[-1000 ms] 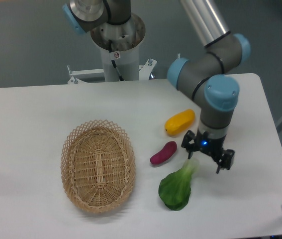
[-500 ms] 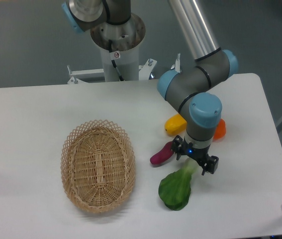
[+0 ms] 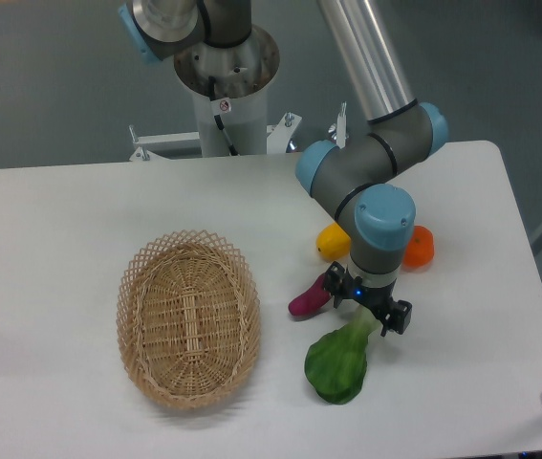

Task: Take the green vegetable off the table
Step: 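Close the gripper on the bok choy stem, then lift the grasped bok choy up off the table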

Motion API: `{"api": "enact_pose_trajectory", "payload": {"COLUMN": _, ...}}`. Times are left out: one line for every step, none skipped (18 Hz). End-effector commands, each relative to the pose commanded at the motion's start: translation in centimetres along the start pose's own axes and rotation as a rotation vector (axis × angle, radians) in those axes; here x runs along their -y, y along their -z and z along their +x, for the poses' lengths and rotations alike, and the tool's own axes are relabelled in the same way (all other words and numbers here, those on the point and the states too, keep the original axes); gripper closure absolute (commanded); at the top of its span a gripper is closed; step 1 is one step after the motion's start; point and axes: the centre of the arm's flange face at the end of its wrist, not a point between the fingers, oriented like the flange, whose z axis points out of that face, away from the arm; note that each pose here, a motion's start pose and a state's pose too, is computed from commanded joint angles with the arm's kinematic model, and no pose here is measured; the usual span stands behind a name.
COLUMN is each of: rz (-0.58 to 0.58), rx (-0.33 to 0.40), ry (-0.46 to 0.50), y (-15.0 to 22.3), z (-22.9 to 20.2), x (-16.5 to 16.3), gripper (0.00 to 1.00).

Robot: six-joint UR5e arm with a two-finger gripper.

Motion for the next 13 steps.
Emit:
{"api": "enact_pose_trajectory", "payload": {"rz": 0.000, "rx": 0.003, "ry": 0.000, "y": 0.1, "z": -0.1, "x": 0.0, "gripper": 0.24}}
{"api": "enact_pose_trajectory", "payload": {"rz": 0.000, "rx": 0.003, "ry": -0.005, "y": 0.2, "z": -0.1, "x": 0.0, "gripper": 0.38}}
{"api": "enact_pose_trajectory", "payload": {"rz": -0.001, "rx": 0.004, "ry": -0.005, "y": 0.1, "z": -0.1, "x": -0.1, "gripper": 0.46}}
{"api": "enact_pose_trajectory", "payload": {"rz": 0.000, "rx": 0.005, "ry": -0.008, "y": 0.2, "z": -0.1, "x": 0.0, "gripper": 0.48}}
{"api": "enact_pose_trajectory", "payload": {"rz": 0.000, "rx": 0.005, "ry": -0.009, "y": 0.2, "z": -0.1, "x": -0.1, "gripper": 0.53}}
{"api": "enact_pose_trajectory", "payload": {"rz": 0.001, "rx": 0.008, "ry": -0.009, "y": 0.3, "z": -0.2, "x": -0.1, "gripper": 0.57}}
{"api": "enact_pose_trajectory", "payload": {"rz": 0.001, "rx": 0.009, "ry": -0.009, "y": 0.3, "z": -0.2, "x": 0.0, "gripper": 0.61}}
{"api": "enact_pose_trajectory", "payload": {"rz": 0.002, "rx": 0.011, "ry": -0.011, "y": 0.4, "z": -0.2, "x": 0.0, "gripper": 0.61}}
{"api": "enact_pose_trajectory", "payload": {"rz": 0.004, "rx": 0.015, "ry": -0.011, "y": 0.6, "z": -0.3, "x": 0.0, "gripper": 0.62}}
{"api": "enact_pose_trajectory", "payload": {"rz": 0.007, "rx": 0.020, "ry": -0.011, "y": 0.9, "z": -0.5, "x": 0.1, "gripper": 0.63}}
{"api": "enact_pose_trajectory", "payload": {"rz": 0.008, "rx": 0.023, "ry": -0.011, "y": 1.1, "z": -0.6, "x": 0.2, "gripper": 0.64}}
{"api": "enact_pose_trajectory", "payload": {"rz": 0.010, "rx": 0.027, "ry": -0.013, "y": 1.3, "z": -0.7, "x": 0.2, "gripper": 0.64}}
{"api": "enact_pose_trajectory", "payload": {"rz": 0.011, "rx": 0.032, "ry": -0.013, "y": 1.5, "z": -0.8, "x": 0.2, "gripper": 0.64}}
